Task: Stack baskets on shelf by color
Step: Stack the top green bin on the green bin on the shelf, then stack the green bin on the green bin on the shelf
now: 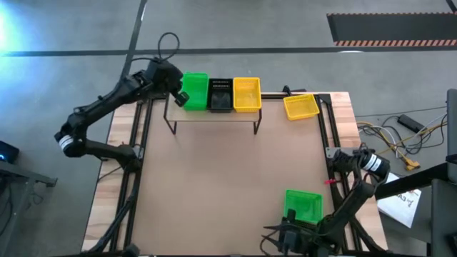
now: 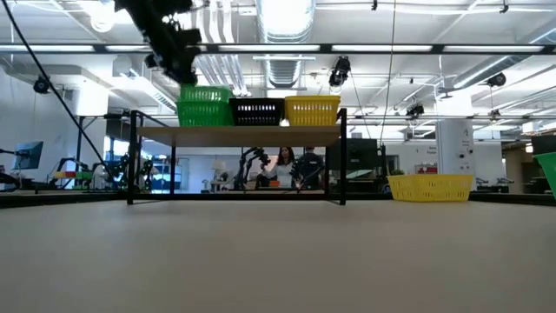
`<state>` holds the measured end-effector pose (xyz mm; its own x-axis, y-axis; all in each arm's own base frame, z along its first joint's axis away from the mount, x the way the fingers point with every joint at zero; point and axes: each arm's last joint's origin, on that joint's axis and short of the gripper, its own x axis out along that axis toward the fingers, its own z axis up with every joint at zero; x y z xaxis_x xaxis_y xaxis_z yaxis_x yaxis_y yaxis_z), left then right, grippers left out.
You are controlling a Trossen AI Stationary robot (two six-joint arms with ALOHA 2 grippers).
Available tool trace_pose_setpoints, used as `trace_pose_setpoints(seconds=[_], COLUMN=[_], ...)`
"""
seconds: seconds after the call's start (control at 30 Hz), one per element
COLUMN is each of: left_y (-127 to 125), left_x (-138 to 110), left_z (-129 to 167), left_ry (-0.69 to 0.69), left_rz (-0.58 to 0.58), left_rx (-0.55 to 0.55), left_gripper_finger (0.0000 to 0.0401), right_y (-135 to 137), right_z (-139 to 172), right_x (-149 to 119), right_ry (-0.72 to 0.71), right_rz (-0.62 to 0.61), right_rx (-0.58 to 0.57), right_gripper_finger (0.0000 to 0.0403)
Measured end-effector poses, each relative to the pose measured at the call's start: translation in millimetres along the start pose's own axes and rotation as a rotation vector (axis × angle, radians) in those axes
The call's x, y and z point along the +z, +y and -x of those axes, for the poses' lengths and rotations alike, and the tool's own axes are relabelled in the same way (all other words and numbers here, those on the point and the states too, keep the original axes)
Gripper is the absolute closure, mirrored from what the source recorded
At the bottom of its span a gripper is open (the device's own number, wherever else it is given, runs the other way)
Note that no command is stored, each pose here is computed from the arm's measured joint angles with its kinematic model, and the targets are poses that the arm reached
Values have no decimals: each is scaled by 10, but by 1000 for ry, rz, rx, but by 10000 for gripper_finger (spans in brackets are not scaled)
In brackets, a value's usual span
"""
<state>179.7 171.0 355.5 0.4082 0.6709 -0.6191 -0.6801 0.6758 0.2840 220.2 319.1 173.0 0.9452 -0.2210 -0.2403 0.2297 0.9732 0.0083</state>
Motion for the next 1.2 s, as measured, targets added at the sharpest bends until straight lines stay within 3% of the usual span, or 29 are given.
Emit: trace_pose_setpoints(seconds=[0.1,0.27,0.43,0.53,0.63,0.77,0.83,1.03,1.2], left_y=[12,47,-152,-395,-704,-1161,-1384,-1925,-2240], left_x=[-21,75,-70,-297,-595,-1035,-1263,-1883,-2165], left_z=[-7,344,838,1004,1047,988,959,949,1035], left_ry=[21,-105,-270,-355,-447,-539,-580,-658,-695], left_rz=[-41,-39,-87,-104,-115,-128,-131,-128,-107], left_rx=[83,96,-35,-179,-354,-516,-538,-547,-568], left_gripper_finger=[396,396,396,396,396,396,396,396,396], right_y=[40,170,264,181,-72,-440,-515,-574,-705], right_z=[71,237,484,576,636,599,535,266,-55], right_x=[4,109,358,473,531,517,496,543,597], right_ry=[2,-9,-8,111,316,571,655,712,807], right_rz=[-4,28,-9,-54,-183,-342,-359,-433,-503], right_rx=[23,71,50,20,-131,-506,-604,-640,-719], right_gripper_finger=[293,309,339,357,369,370,359,271,192])
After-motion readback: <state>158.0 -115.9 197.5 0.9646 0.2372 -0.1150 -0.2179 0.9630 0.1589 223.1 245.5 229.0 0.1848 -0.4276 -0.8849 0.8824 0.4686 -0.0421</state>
